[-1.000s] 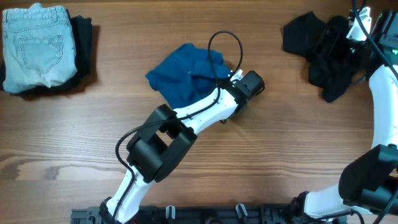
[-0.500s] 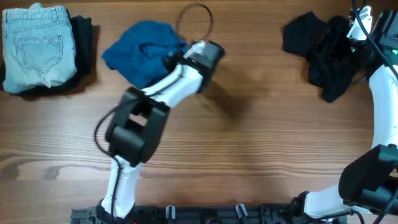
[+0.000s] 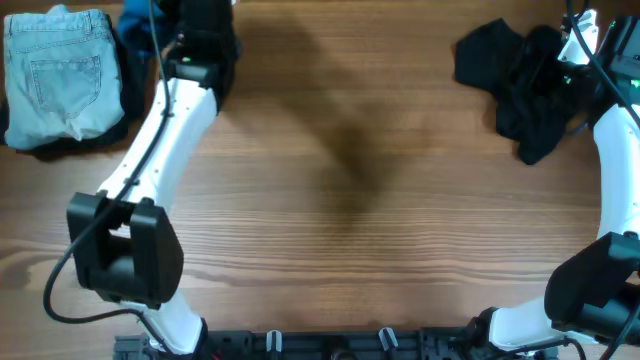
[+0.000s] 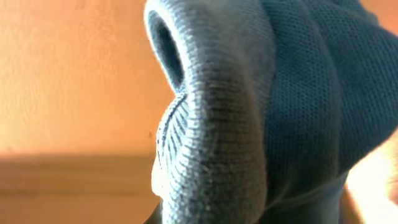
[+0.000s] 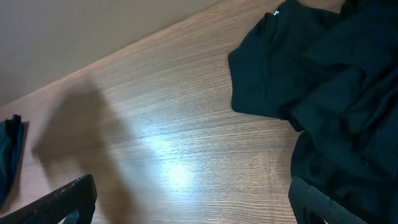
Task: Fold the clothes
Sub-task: 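Carry the teal bundle with the left gripper to the top-left stack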
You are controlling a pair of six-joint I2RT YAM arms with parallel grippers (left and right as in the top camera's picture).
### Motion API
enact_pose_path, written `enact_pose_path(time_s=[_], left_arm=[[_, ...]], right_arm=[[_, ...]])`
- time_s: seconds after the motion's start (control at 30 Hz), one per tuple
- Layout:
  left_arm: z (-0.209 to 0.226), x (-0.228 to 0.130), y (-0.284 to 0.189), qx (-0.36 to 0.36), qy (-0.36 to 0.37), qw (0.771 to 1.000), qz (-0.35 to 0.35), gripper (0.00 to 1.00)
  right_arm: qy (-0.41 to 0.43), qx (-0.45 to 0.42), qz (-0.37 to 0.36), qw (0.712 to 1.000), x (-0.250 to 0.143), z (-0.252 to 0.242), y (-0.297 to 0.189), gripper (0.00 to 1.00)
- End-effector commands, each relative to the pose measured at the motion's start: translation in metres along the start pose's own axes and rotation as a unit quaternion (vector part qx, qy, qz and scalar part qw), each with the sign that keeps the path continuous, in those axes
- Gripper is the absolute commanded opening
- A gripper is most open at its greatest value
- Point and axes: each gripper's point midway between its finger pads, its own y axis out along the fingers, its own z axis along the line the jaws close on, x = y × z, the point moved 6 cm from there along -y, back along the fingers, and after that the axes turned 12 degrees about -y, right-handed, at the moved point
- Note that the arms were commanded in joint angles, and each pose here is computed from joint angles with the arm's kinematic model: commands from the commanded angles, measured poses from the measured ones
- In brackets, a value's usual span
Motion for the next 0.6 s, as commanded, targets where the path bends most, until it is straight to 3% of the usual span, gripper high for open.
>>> enact_pose_path(time_s=[0.0,0.27,0.57], left_arm=[[0.042,-0.006,0.009,0.021,0.103,0.994,-0.044,0.04],[0.127,-0.038,0.037,0.149,0.166,0.969,-0.102,0.04],[0.15,-0.129,0.072,0.076,0.194,0.974,-0.086,0.04]], right_arm=[[0.003,0.013,-0.003,1.0,0.002,0.002,0.0,0.99],[0.033,0.014,0.008,0.999,-0.002,0.003,0.001,1.0],[0.022,0.011,0.017,1.0,-0.006,0.003,0.001,0.99]])
